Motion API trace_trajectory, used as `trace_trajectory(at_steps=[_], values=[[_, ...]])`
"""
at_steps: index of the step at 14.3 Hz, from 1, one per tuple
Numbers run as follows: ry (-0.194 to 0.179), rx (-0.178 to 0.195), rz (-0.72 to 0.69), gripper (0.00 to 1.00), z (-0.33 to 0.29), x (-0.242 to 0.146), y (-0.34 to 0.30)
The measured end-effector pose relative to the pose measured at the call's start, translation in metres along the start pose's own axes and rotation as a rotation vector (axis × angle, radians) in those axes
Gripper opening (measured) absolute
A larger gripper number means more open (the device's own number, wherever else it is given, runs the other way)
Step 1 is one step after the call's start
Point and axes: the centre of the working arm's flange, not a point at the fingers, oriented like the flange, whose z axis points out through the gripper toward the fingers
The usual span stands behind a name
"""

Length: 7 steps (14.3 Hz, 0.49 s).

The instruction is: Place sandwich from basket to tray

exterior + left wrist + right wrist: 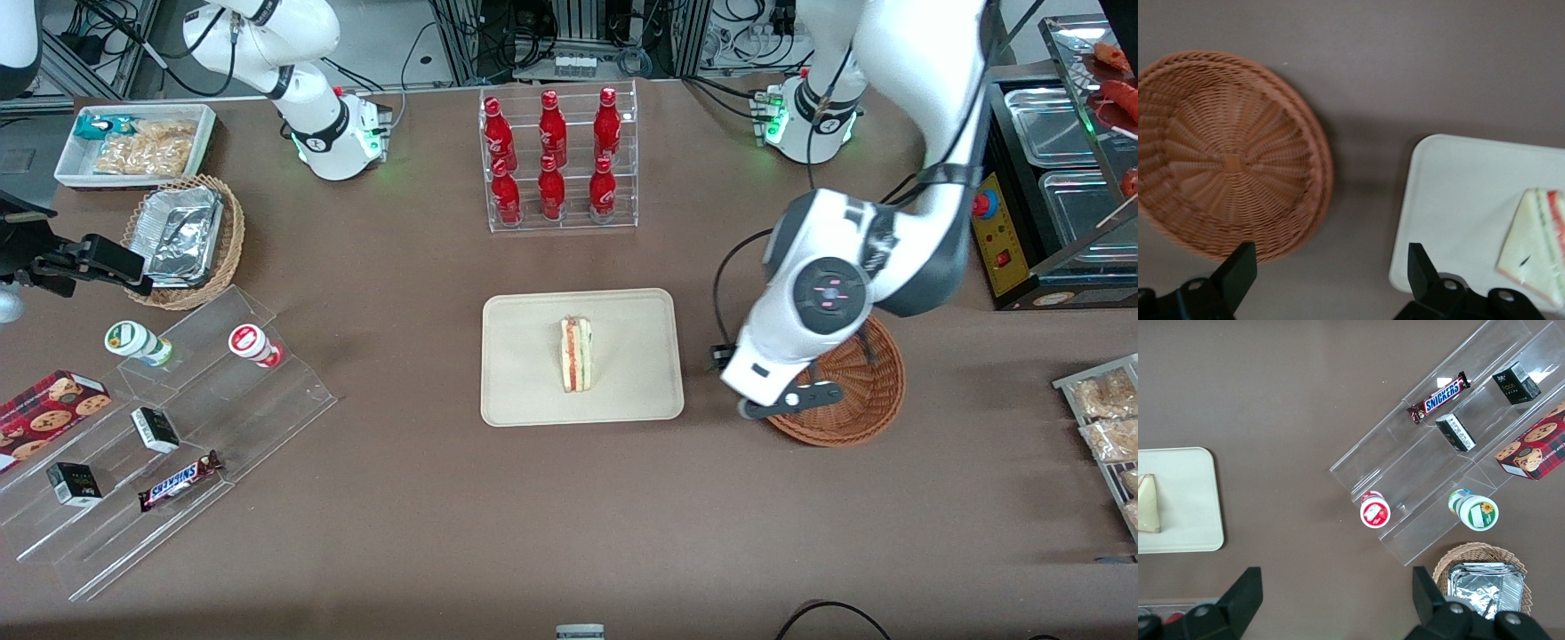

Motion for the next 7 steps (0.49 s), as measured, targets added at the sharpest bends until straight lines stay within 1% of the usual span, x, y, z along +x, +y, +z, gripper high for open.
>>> trace_trajectory(at_steps=[1, 2, 5, 6, 7], values=[[-0.012, -0.006, 0.019, 1.0, -0.009, 0.001, -0.021], [-0.017, -0.013, 0.031, 1.0, -0.019, 0.003, -0.041], [-0.05, -0.018, 0.084, 1.0, -0.053, -0.006, -0.092], [-0.056, -0.022, 0.105, 1.0, -0.065, -0.01, -0.108], [-0.052, -0.03, 0.125, 1.0, -0.077, -0.015, -0.121]])
